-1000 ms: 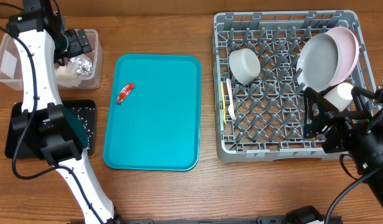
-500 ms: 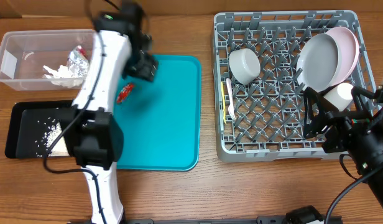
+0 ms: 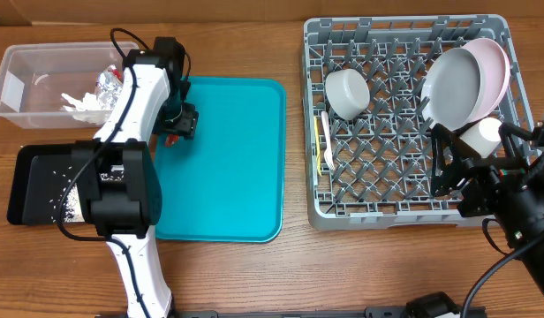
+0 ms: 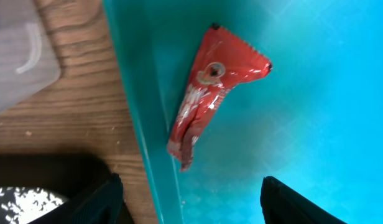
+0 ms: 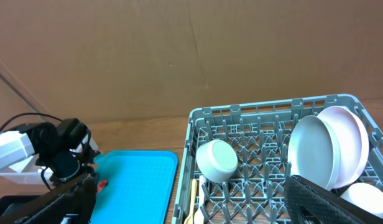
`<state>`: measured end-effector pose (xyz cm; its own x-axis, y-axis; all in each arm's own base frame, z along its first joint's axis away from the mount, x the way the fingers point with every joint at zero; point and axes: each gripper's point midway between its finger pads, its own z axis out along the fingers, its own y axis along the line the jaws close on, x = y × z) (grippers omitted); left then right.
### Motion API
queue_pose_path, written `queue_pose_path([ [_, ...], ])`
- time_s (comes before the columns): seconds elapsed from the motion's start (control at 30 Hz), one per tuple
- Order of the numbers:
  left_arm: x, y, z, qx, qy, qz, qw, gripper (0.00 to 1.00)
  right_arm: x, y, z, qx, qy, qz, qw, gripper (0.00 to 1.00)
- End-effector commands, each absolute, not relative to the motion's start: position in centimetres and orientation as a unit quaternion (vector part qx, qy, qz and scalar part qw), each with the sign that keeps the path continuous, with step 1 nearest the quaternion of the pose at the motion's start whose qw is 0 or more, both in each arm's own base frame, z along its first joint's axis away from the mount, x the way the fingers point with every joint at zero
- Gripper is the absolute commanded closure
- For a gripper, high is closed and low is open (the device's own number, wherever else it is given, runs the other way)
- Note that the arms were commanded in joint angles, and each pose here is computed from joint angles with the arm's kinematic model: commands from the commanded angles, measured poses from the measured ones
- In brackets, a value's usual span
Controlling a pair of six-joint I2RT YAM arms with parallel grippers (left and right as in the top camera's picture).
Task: Sort waste into correct bins and load items into the dishwasher rack
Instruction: 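Lower the left gripper onto the red sauce packet and grasp it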
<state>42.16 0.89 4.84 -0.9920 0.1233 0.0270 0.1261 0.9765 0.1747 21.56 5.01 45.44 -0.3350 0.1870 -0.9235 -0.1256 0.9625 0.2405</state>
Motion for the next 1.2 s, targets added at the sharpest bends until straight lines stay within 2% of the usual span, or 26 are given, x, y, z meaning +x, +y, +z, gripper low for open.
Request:
queue_pose_path([
  [0.0,41.4,0.6,3.7,-0.095,-0.991,-0.092,0.018,0.28,21.4,4.7,45.8,0.023,0.801,0.133,0.583,0.00],
  [0.2,42.0,0.0,2.5,-0.082,-0.994,-0.074,0.000,0.38,21.4,4.7,45.8,0.023,0.801,0.133,0.583,0.00],
  [0.3,42.8,-0.9,2.4,-0.081,-0.995,-0.048,-0.019,0.50,21.4,4.7,45.8,0.023,0.801,0.133,0.583,0.00],
  [0.5,42.5,-0.7,1.0,-0.078,-0.995,-0.053,-0.020,0.53,21.4,4.7,45.8,0.023,0.801,0.133,0.583,0.00],
  [0.67,41.8,-0.6,0.6,-0.079,-0.995,-0.054,-0.010,0.63,21.4,4.7,45.8,0.023,0.801,0.133,0.583,0.00],
  [0.8,41.7,-0.6,0.6,-0.077,-0.996,-0.054,-0.008,0.83,21.4,4.7,45.8,0.023,0.801,0.133,0.583,0.00],
  [0.87,41.7,-0.6,0.6,-0.073,-0.996,-0.054,-0.007,0.86,21.4,4.7,45.8,0.024,0.801,0.133,0.583,0.00],
  [0.93,41.4,-0.6,0.6,-0.074,-0.996,-0.054,0.000,0.96,21.4,4.7,45.8,0.023,0.801,0.133,0.583,0.00],
  [1.03,41.0,-0.5,1.0,-0.057,-0.997,-0.054,0.009,0.96,21.4,4.7,45.8,0.023,0.801,0.133,0.583,0.00],
  [1.17,42.2,-0.9,3.9,-0.034,-0.998,-0.044,-0.004,0.96,21.4,4.7,45.8,0.023,0.801,0.133,0.583,0.00],
])
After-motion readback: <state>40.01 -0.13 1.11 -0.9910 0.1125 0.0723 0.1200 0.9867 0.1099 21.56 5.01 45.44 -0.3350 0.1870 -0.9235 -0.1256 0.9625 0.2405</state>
